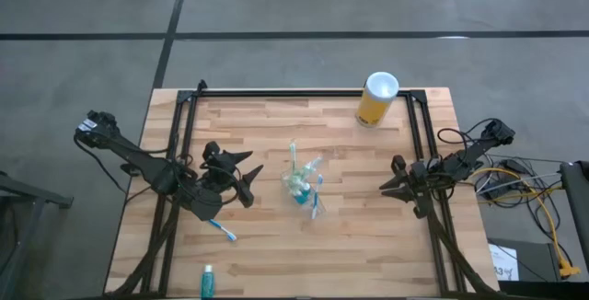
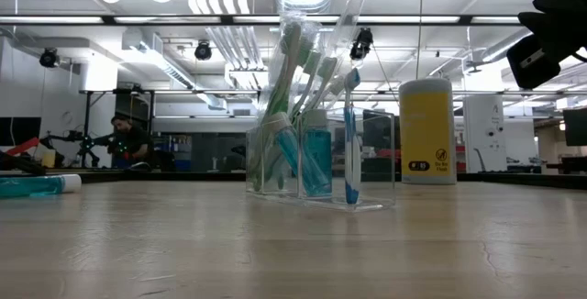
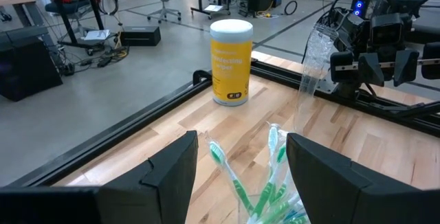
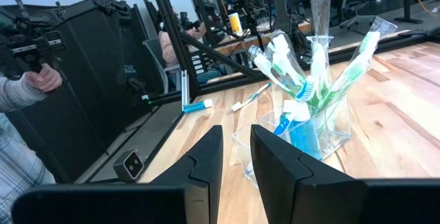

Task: Pick & Place toothbrushing station
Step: Put the blue toothbrush into the transparent organizer

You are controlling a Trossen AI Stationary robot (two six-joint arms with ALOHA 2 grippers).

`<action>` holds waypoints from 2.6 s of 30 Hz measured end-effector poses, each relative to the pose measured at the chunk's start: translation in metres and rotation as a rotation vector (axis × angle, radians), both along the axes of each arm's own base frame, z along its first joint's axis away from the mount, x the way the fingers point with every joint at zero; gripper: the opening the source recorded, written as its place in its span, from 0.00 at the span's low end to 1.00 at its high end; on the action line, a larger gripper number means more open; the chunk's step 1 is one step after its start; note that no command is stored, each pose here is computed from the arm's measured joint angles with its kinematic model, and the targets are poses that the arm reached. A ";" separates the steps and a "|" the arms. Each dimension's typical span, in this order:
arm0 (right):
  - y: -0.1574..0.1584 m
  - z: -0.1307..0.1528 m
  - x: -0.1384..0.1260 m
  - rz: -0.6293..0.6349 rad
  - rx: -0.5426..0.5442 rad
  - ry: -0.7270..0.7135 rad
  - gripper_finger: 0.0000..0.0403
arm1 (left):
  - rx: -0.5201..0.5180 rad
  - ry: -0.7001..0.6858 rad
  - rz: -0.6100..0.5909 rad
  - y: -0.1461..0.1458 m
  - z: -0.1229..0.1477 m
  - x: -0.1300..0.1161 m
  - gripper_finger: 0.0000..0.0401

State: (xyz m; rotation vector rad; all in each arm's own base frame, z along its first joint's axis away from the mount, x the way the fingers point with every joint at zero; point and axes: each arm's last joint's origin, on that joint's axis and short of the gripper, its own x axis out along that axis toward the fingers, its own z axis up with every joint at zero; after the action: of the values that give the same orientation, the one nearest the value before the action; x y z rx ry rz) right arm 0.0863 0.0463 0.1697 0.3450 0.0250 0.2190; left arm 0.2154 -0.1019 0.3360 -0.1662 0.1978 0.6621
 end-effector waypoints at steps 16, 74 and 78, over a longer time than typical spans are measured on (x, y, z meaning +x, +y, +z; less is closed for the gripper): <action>0.000 0.000 0.000 0.000 0.000 0.000 0.19 | 0.001 0.000 0.000 0.000 0.000 0.000 0.57; 0.000 0.000 0.000 0.000 0.000 0.000 0.19 | -0.082 0.081 -0.156 -0.011 -0.013 0.013 0.57; 0.000 0.000 0.000 0.000 0.000 0.000 0.19 | -0.128 0.194 -0.300 -0.021 -0.028 0.022 0.57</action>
State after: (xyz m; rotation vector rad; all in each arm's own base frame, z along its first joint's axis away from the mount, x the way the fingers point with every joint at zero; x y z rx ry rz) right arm 0.0863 0.0463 0.1697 0.3450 0.0250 0.2190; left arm 0.2379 -0.1231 0.3082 -0.1909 0.4434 0.3658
